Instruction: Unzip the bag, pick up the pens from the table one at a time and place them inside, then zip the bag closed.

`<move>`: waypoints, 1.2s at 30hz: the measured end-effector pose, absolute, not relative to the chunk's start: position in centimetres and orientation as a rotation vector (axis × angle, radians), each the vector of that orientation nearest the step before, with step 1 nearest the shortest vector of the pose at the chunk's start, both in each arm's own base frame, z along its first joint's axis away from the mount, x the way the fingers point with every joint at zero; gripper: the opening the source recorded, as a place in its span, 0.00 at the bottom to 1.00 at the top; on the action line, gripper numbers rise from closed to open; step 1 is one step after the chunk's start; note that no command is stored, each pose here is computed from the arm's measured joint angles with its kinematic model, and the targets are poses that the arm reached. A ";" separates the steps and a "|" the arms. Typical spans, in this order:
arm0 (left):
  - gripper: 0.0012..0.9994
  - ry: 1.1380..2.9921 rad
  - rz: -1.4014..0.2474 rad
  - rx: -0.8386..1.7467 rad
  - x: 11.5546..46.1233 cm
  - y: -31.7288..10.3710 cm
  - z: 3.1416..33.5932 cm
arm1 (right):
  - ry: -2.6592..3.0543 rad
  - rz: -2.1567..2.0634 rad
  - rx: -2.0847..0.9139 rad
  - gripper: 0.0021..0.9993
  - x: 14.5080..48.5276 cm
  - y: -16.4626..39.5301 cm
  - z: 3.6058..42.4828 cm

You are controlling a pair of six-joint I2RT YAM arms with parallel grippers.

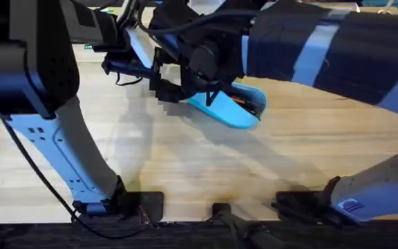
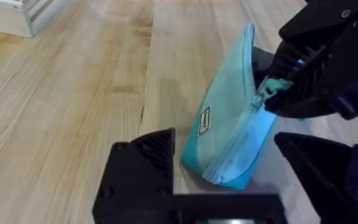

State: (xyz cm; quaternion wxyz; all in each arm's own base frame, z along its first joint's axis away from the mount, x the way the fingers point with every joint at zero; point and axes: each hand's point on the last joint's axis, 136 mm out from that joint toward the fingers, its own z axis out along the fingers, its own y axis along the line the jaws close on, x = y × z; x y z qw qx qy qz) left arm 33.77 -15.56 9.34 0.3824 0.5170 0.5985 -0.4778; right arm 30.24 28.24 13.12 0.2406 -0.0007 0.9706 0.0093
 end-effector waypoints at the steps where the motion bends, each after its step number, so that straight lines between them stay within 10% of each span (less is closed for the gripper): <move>1: 0.99 1.527 -1.219 1.318 33.8 -15.5 9.3 | 2.656 0.025 -0.002 0.03 30.2 28.2 13.1; 21: 0.99 1.543 -1.239 1.308 33.5 -15.6 9.5 | 2.655 0.025 -0.002 0.03 30.2 28.2 13.1; 28: 0.70 1.541 -1.237 1.310 33.5 -15.6 9.5 | 2.656 0.025 -0.002 0.03 30.2 28.2 13.1; 36: 0.12 1.541 -1.236 1.314 33.5 -15.6 9.5 | 2.655 0.026 -0.002 0.03 30.3 28.3 13.1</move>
